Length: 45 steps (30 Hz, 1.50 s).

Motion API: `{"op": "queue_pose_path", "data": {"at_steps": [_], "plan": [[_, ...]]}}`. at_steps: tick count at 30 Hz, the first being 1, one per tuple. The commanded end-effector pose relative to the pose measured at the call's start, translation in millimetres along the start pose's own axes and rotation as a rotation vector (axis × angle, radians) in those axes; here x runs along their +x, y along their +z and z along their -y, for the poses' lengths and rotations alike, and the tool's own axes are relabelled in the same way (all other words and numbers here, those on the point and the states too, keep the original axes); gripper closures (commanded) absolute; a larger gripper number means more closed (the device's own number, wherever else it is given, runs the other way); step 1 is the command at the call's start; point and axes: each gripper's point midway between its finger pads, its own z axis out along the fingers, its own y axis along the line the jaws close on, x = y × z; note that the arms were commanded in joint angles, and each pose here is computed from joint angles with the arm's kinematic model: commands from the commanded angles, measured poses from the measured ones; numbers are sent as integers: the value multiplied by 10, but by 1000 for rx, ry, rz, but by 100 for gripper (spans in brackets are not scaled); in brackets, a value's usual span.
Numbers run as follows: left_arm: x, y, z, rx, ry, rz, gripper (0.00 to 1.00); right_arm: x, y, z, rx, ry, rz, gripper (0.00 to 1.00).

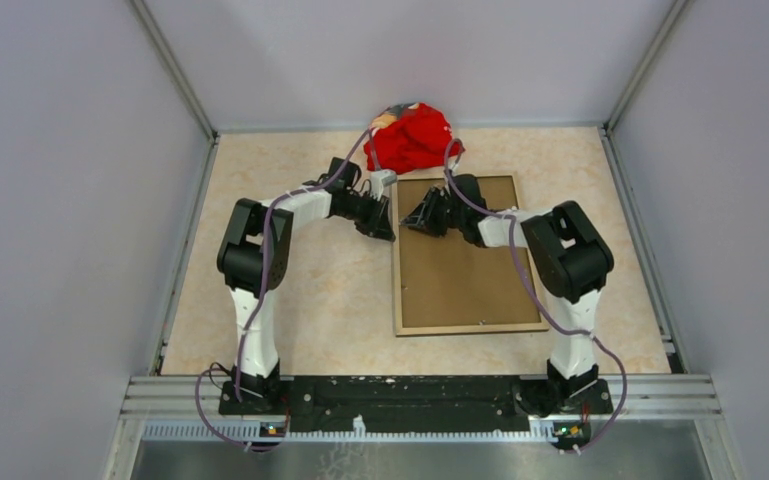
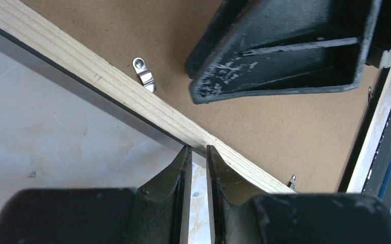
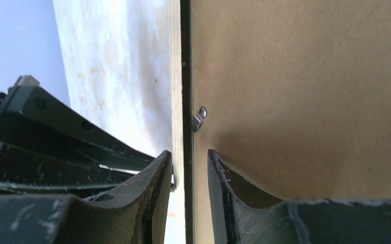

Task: Put the photo into the frame
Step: Install the photo frame at the center of the board.

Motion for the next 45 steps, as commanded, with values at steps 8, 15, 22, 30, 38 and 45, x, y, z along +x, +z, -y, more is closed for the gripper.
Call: {"op": "queue_pose_path", "data": {"at_steps": [8,15,22,30,38,45], "plan": [[-60,34,26,28,25,25,78,-154,223,-104,-38,32,8,69],[-47,35,16,26,29,25,79,-89,215,-74,-36,53,-8,70],[-59,31,18,23,35,27,79,-70,271,-107,-38,53,-12,70],[-41,31,19,24,36,23,79,-73,319,-111,-34,60,-6,71],[-44,24,24,23,35,24,79,-97,333,-121,-28,61,7,72],[-55,-26,60,26,41,25,79,-226,86,-441,-95,21,27,68]]}}
